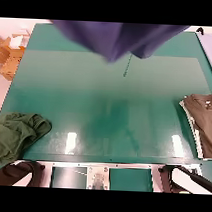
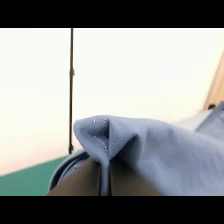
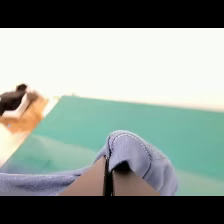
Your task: Fold the shirts.
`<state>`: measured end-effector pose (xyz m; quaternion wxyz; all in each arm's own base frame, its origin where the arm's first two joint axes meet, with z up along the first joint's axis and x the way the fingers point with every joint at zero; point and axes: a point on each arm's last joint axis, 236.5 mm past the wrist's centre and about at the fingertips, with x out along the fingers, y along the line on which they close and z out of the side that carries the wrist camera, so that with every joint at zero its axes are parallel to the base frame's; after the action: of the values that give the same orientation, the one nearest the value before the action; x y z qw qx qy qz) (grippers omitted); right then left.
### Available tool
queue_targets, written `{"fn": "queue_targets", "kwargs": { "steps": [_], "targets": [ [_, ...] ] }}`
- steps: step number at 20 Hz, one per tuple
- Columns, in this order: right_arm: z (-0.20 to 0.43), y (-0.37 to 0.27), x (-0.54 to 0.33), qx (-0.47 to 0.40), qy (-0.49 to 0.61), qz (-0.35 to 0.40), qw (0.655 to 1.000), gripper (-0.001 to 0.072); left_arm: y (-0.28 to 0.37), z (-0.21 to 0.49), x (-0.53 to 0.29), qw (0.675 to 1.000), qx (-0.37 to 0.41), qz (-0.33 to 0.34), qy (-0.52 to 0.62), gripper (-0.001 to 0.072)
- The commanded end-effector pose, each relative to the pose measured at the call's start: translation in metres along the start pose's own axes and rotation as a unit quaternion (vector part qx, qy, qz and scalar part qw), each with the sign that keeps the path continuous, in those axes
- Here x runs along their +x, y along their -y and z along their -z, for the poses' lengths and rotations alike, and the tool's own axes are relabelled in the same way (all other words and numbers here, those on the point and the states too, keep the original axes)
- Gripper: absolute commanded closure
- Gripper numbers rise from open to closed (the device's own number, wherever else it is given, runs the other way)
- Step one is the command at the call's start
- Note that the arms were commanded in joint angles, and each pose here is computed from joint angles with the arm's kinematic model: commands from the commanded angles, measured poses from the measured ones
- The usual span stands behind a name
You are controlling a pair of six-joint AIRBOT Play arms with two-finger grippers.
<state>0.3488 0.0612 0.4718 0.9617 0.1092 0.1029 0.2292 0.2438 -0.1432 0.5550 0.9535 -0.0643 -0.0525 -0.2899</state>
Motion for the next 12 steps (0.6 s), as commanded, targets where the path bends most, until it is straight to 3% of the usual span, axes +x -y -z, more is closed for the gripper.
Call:
{"fn": "queue_targets", "kwargs": {
  "steps": [1,6,12],
  "targets": [
    [-0.015,-0.051,-0.050,-0.049,0.046,0.000,0.998,0.0695,-0.012,-0.004,-0.023,0.999,0.000,-0.043,-0.010,0.0684],
    [0.031,-0.047,-0.044,-0.027,-0.032,-0.009,0.999,0.0694,-0.050,0.111,0.002,0.972,-0.044,-0.097,-0.209,0.0684],
    [0.181,0.041,0.024,0.153,-0.196,0.003,0.969,0.0693,-0.086,0.345,0.011,0.872,-0.105,-0.124,-0.461,0.0684]
  ]
}}
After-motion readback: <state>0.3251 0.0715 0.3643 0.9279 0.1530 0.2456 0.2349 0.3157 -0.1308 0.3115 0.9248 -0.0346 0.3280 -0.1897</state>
